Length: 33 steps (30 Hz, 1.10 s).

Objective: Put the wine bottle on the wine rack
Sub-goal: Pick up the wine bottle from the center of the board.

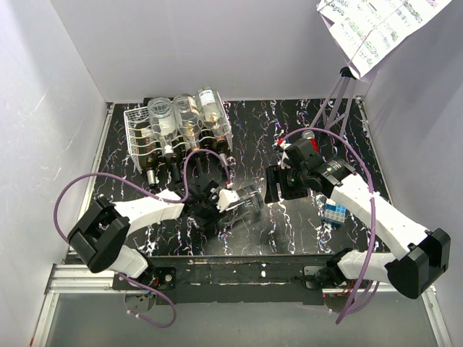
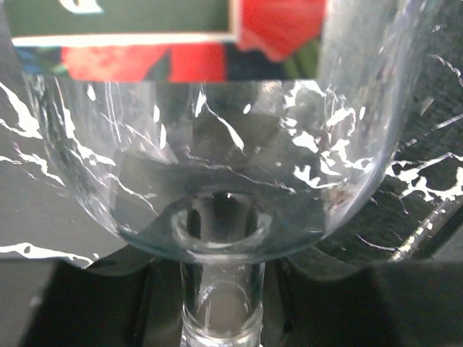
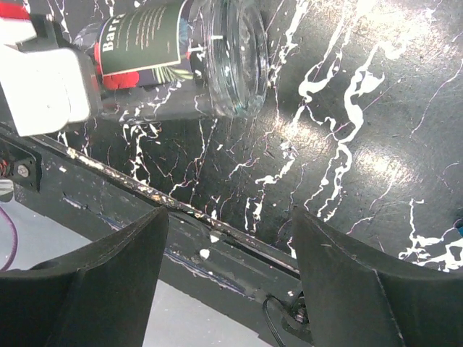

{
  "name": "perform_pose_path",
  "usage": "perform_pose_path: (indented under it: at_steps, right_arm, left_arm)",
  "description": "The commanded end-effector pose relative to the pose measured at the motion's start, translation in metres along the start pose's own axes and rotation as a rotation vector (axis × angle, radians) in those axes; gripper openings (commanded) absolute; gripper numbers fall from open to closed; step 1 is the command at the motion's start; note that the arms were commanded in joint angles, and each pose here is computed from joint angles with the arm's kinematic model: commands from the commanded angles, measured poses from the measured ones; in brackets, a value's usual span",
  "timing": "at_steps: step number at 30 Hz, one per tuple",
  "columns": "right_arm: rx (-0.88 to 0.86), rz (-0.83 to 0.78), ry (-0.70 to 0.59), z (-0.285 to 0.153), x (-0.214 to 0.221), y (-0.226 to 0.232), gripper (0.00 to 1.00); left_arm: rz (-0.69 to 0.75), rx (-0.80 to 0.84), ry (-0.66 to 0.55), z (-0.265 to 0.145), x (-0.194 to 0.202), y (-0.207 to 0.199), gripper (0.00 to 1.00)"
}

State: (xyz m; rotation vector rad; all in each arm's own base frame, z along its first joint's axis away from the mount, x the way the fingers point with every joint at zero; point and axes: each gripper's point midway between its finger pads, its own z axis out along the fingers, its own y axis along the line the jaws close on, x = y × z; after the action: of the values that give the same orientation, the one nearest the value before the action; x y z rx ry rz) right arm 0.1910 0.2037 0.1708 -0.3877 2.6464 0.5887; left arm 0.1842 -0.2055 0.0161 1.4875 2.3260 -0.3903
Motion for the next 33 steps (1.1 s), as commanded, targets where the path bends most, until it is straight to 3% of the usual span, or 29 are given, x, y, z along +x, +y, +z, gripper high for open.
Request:
perform_pose_path:
  at_steps: [1,3,12,20,33]
  right_arm:
    - [0.004,-0.005,-0.039,-0.008,-0.005,-0.001,0.77]
    - [0.004,-0.004,-0.041,-0.009,-0.005,-0.002,0.77]
    - [0.006,0.006,-0.05,-0.009,-0.004,-0.003,0.76]
    - [0.0,0.027,-0.081,-0.01,-0.01,-0.001,0.76]
    - [0.004,0.042,-0.102,-0.01,-0.015,-0.001,0.75]
  left_arm:
    - [-0.035,-0.017,0.006,0.004,-0.004,0.005,0.07]
    - [-0.041,-0.019,-0.003,0.002,-0.006,0.006,0.0]
    - [-0.1,-0.038,-0.091,-0.018,-0.035,0.007,0.0]
    - [-0.193,-0.08,-0.266,-0.058,-0.069,0.006,0.0]
    - [-0.203,-0.212,-0.438,-0.127,-0.089,0.015,0.0]
